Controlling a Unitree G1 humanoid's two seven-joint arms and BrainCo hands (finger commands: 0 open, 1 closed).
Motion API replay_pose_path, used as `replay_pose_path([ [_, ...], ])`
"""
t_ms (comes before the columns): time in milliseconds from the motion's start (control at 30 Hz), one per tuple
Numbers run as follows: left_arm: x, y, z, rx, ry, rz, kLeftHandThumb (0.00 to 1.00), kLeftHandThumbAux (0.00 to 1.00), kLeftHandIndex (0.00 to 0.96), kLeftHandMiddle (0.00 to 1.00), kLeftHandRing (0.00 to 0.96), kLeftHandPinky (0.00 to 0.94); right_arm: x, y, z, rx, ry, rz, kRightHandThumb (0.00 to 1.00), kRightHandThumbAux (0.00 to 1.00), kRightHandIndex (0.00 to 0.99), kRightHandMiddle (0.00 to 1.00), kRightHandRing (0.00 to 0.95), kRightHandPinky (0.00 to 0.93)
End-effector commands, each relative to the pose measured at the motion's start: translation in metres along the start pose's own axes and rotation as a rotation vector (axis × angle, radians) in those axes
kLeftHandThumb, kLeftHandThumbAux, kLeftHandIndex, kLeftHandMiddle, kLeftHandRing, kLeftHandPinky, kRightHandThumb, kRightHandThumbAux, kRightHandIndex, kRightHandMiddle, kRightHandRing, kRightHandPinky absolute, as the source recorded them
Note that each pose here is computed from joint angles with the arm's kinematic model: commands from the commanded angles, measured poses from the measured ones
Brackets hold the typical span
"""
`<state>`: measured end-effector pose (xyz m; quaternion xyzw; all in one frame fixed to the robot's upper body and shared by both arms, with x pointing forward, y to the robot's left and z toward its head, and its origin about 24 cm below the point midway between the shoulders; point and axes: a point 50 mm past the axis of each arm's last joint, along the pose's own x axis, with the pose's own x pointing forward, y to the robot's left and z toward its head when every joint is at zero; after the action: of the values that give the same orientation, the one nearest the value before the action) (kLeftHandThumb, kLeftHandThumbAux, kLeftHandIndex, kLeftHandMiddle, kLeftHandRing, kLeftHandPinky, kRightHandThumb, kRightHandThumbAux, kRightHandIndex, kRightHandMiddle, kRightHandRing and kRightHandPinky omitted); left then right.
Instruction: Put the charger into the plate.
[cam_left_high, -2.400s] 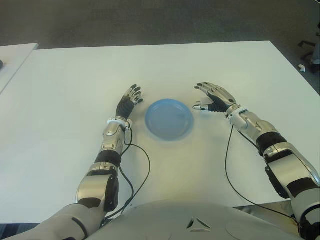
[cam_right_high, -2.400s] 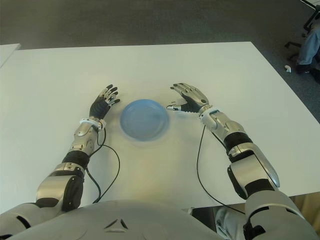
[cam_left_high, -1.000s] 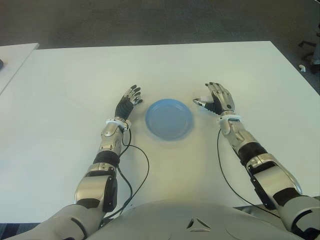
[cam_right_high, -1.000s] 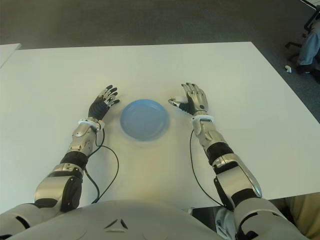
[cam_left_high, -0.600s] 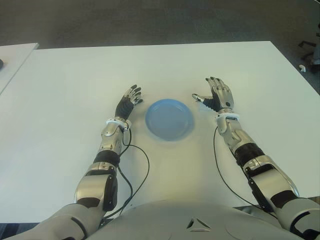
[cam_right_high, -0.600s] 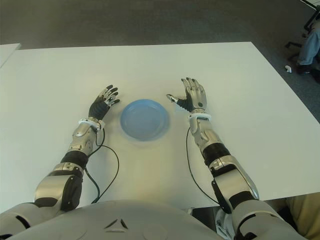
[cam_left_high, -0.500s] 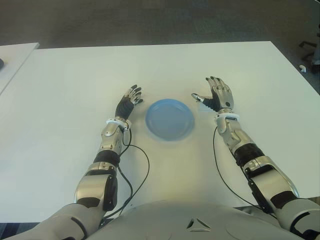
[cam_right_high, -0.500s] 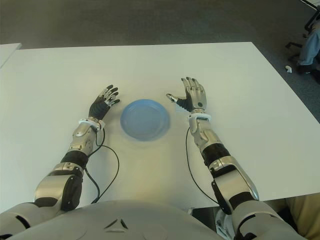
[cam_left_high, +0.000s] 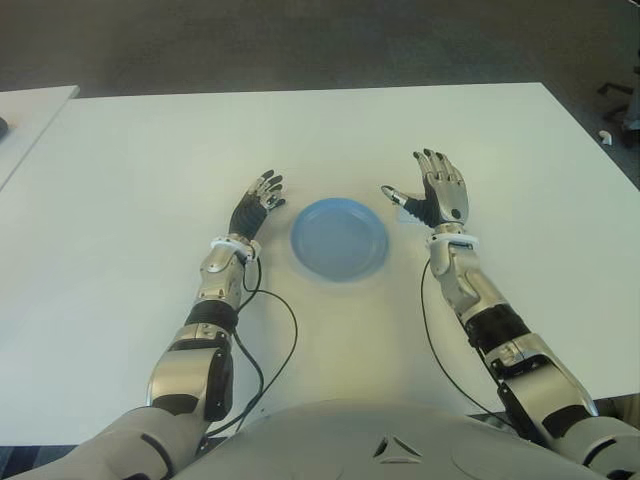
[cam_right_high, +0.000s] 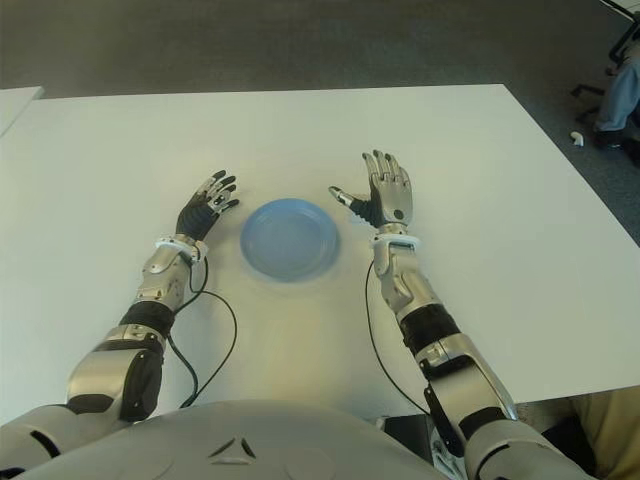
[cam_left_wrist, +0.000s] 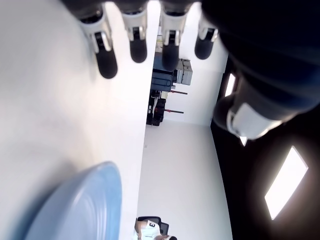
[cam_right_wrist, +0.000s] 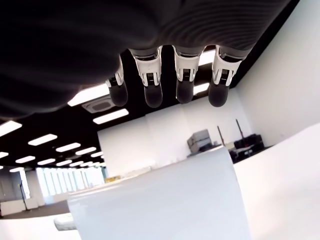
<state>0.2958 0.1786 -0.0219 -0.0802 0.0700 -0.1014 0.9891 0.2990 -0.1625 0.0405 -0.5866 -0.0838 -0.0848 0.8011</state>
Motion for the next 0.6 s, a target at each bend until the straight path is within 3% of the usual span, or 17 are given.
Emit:
replay_pose_path([
  [33, -0.007, 0.003, -0.014, -0.026, 0.075, 0.004, 0.0, 0.614, 0.031, 0.114, 0.081, 0.032, -0.014, 0.005, 0.001, 0.01, 0.045, 0.029, 0.341, 0.129, 0.0, 0.0, 0.0, 0.0],
  [333, -0.007, 0.004, -0.014, -0.026, 0.076, 0.004, 0.0, 0.624, 0.03, 0.12, 0.086, 0.042, -0.036, 0.015, 0.016, 0.015, 0.113, 0.067, 0.351, 0.129, 0.0, 0.0, 0.0, 0.0],
  [600, -0.007, 0.004, -0.014, -0.027, 0.075, 0.005, 0.0, 0.63, 0.035, 0.127, 0.093, 0.049, -0.043, 0.016, 0.023, 0.008, 0.2, 0.064, 0.357, 0.142, 0.0, 0.0, 0.0, 0.0],
])
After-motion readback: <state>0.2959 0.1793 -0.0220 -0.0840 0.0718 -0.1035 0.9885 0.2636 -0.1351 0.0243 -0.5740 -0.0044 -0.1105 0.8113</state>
